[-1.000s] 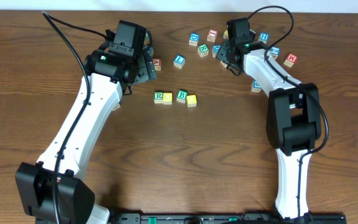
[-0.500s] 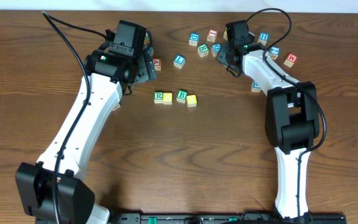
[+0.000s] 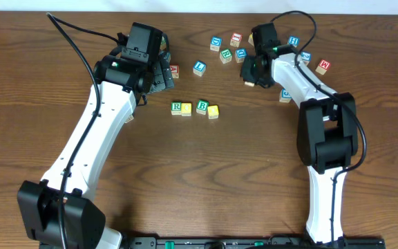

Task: Spell out ROBOT
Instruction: 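Carry the blue T block and lower it right of the second O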

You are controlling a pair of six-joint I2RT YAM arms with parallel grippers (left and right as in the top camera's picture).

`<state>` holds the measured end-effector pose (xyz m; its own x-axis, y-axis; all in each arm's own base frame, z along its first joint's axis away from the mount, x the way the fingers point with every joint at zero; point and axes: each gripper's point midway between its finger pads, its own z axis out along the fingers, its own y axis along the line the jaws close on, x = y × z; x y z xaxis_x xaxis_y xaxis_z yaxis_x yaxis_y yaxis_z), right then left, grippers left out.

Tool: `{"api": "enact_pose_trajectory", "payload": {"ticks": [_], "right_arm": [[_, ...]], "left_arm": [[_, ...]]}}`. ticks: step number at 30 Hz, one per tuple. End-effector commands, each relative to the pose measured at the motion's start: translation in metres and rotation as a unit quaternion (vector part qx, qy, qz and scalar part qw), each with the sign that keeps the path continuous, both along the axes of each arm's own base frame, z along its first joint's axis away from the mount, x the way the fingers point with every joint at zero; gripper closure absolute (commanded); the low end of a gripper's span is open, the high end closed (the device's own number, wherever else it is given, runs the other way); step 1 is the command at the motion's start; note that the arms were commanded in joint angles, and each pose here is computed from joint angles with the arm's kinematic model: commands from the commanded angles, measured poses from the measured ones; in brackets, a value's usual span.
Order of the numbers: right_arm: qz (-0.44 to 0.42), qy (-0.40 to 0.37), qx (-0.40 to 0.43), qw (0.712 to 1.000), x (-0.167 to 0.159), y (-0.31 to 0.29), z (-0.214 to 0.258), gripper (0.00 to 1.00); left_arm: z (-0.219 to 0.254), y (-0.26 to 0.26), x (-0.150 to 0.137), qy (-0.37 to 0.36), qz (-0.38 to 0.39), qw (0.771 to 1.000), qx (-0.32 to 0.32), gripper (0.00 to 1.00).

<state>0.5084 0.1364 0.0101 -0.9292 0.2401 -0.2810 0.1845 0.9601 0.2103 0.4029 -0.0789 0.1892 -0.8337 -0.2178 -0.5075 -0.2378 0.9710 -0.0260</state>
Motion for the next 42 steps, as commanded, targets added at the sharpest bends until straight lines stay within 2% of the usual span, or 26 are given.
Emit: {"api": "enact_pose_trajectory", "payload": {"ticks": [1,9,15,22,31,38,42], "right_arm": [[0.088,0.011,0.024,0.996,-0.02,0.028,0.017,0.75],[0.172,0.048,-0.004,0.984,-0.055,0.057,0.009,0.75],[0.184,0.046,-0.06,0.98,-0.063,0.063,0.005,0.74],[0.195,0.053,-0.083,0.976,-0.073,0.068,0.003,0.73],[0.196,0.067,-0.082,0.975,-0.079,0.067,0.002,0.56],[0.198,0.067,-0.074,0.975,-0.081,0.069,0.008,0.55],[0.198,0.044,-0.065,0.977,-0.077,0.072,0.032,0.55]], "left_arm": [[0.007,0.002,0.001,-0.008,0.004,1.0,0.001,0.0],[0.007,0.002,0.001,-0.008,0.004,1.0,0.001,0.0],[0.007,0.002,0.001,-0.008,0.004,1.0,0.001,0.0],[0.007,0.002,0.001,-0.008,0.004,1.0,0.001,0.0],[0.007,0.002,0.001,-0.008,0.004,1.0,0.001,0.0],[0.007,0.002,0.001,-0.008,0.004,1.0,0.001,0.0],[0.007,0.002,0.001,-0.008,0.004,1.0,0.001,0.0]]}}
